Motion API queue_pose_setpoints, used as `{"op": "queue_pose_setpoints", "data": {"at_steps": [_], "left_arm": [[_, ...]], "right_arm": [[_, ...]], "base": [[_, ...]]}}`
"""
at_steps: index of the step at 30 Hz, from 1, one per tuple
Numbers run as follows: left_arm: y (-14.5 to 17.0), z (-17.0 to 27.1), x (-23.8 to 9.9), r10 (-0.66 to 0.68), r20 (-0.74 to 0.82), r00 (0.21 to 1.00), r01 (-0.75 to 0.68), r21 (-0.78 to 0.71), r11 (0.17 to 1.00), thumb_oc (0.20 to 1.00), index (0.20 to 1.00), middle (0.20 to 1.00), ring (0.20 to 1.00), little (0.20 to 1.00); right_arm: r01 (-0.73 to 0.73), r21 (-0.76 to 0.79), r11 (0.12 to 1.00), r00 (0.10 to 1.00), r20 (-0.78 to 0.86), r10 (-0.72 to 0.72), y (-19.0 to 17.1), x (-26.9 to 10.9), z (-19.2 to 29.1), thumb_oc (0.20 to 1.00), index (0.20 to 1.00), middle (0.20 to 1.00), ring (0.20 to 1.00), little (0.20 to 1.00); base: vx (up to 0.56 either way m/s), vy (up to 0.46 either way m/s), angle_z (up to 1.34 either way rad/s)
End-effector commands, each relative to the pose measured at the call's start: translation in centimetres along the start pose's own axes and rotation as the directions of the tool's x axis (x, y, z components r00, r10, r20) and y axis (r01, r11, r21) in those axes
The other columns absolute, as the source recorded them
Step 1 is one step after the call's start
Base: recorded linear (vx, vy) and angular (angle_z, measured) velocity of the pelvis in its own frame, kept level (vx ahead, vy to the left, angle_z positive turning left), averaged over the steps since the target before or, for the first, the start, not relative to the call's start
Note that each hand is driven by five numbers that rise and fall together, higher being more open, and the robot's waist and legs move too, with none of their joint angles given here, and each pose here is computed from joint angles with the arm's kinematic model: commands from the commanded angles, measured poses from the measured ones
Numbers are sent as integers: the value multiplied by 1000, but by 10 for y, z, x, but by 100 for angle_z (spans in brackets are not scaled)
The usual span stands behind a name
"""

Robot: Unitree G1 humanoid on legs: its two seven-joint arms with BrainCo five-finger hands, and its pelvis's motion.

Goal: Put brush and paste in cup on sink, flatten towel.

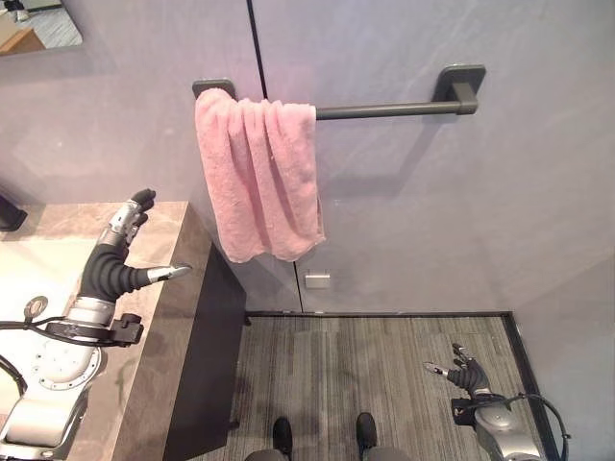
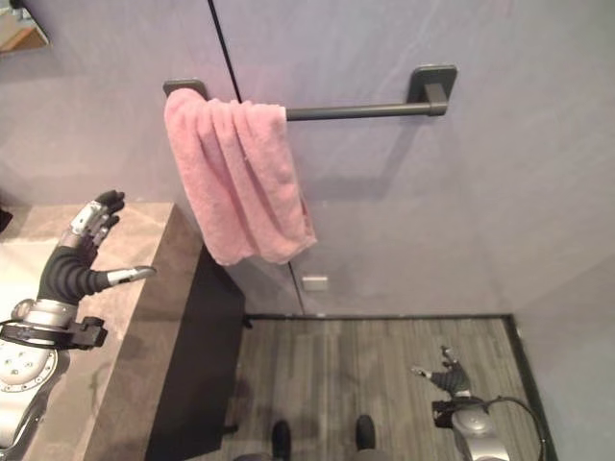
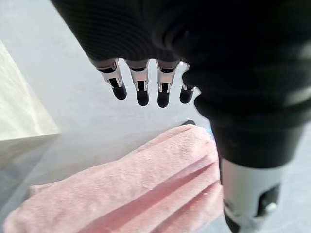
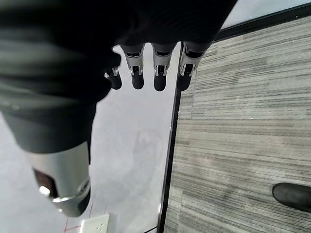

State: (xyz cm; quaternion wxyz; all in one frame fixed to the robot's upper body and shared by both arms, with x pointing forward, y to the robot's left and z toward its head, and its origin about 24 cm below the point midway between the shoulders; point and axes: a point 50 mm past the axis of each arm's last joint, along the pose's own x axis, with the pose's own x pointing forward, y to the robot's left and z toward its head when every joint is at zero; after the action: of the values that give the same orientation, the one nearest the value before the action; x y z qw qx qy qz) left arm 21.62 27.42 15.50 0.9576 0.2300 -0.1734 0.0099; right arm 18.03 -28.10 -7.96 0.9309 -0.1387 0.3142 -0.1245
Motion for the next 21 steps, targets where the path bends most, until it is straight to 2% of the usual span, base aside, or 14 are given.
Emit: {"op": "queue_pose_setpoints", "data": {"at_steps": [1, 13, 21], "left_arm": [[21, 18, 13, 75, 122, 990, -84, 75, 994, 1000, 1000, 1000, 1000, 1000], [40, -27, 30, 235, -47, 971, -235, 14, 972, 1000, 1000, 1000, 1000, 1000], [32, -26, 49, 191, -47, 981, -191, 2, 982, 1000, 1000, 1000, 1000, 1000]], "right_arm": [[24, -13, 1000, 995, 92, -23, -9, 6, 22, 1000, 1000, 1000, 1000, 1000], [13, -26, 1000, 993, 113, -10, -8, 6, 28, 1000, 1000, 1000, 1000, 1000], [4, -49, 999, 992, 125, 3, -6, 6, 32, 1000, 1000, 1000, 1000, 1000]], "base": [[-1, 42, 1], [1, 31, -5], [4, 17, -8]]}}
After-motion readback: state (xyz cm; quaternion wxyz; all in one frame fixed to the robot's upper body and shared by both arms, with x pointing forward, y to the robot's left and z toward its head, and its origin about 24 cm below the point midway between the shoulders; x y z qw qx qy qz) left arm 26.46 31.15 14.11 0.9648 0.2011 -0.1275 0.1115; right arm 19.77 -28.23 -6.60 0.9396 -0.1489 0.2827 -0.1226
